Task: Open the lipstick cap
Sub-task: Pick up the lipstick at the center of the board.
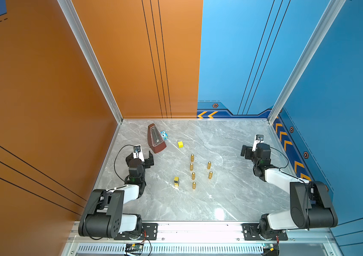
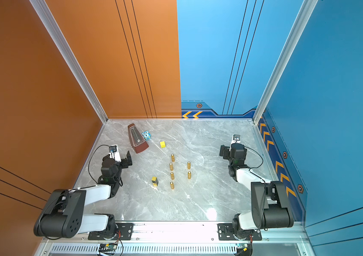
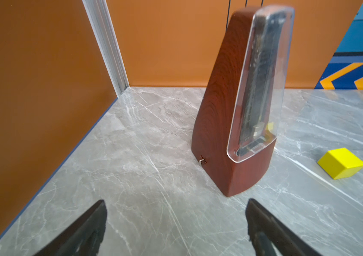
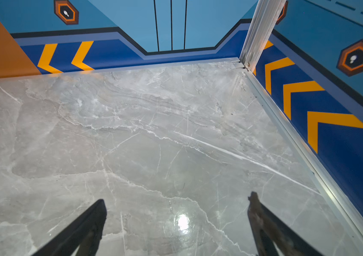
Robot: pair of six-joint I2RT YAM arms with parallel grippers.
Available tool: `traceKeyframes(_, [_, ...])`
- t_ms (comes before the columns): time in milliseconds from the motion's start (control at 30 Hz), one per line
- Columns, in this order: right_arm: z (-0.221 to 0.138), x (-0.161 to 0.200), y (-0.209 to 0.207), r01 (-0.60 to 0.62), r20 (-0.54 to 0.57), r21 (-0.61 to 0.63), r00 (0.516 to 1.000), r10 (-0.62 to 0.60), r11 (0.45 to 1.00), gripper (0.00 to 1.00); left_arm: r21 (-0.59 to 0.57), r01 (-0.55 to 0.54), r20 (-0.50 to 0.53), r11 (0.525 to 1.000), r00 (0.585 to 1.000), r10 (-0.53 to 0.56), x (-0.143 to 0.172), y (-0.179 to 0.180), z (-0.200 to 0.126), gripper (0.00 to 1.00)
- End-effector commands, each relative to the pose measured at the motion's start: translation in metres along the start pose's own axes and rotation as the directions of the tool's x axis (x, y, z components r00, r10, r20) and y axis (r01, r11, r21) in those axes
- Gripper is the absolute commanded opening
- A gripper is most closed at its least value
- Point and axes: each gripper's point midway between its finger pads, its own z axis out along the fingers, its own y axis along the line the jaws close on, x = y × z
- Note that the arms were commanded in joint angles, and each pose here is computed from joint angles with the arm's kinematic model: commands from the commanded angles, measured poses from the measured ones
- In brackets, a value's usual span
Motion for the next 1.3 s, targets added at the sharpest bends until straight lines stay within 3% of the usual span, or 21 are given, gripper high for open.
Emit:
traceKeyframes(0, [-0.017, 0.003, -0.005, -0.079, -0.066, 0.012, 0.995, 0.080, 0.997, 1.00, -0.044, 0.049, 0.054, 0.998, 0.997, -0.047, -0.011, 0.012, -0.016, 0.98])
traceKeyframes(133, [-0.043, -0.033, -0.015, -0.189, -0.016, 0.006, 0.982, 0.189, 0.982, 1.00, -0.034, 0.102, 0.128, 0.994, 0.987, -0.097, -0.034, 0.016, -0.030, 0.98])
traceKeyframes(233, [-0.062, -0.041, -0.037, -0.338, -0.021, 0.081, 0.940, 0.340, 0.938, 1.00, 0.040, 0.136, 0.172, 0.990, 0.975, -0.140, -0.055, 0.008, -0.041, 0.98])
traceKeyframes(433, [-0.069, -0.039, -0.043, -0.454, -0.114, 0.006, 0.885, 0.451, 0.891, 1.00, 0.210, 0.251, 0.097, 0.945, 0.956, -0.276, -0.076, -0.010, -0.052, 0.98])
traceKeyframes(567, [-0.068, -0.036, -0.038, -0.461, -0.163, 0.035, 0.873, 0.460, 0.887, 1.00, 0.190, 0.420, 0.091, 0.888, 0.893, -0.441, -0.078, 0.005, -0.054, 0.98])
traceKeyframes(700, [-0.063, -0.033, -0.013, -0.428, -0.234, 0.002, 0.879, 0.416, 0.904, 1.00, 0.156, 0.488, -0.051, 0.859, 0.872, -0.487, -0.070, 0.002, -0.048, 0.98])
traceKeyframes(900, [-0.069, -0.037, 0.034, -0.376, -0.326, -0.060, 0.883, 0.337, 0.925, 1.00, 0.136, 0.436, -0.149, 0.890, 0.897, -0.417, -0.062, -0.016, -0.058, 0.98])
traceKeyframes(1100, [-0.078, -0.037, 0.109, -0.310, -0.427, -0.165, 0.878, 0.216, 0.936, 1.00, 0.118, 0.281, -0.293, 0.952, 0.926, -0.237, -0.043, -0.046, -0.069, 0.98])
traceKeyframes(1267, [-0.078, -0.023, 0.180, -0.251, -0.518, -0.230, 0.850, 0.100, 0.940, 0.96, 0.233, 0.182, -0.346, 0.955, 0.934, -0.093, -0.030, -0.086, -0.082, 0.98])
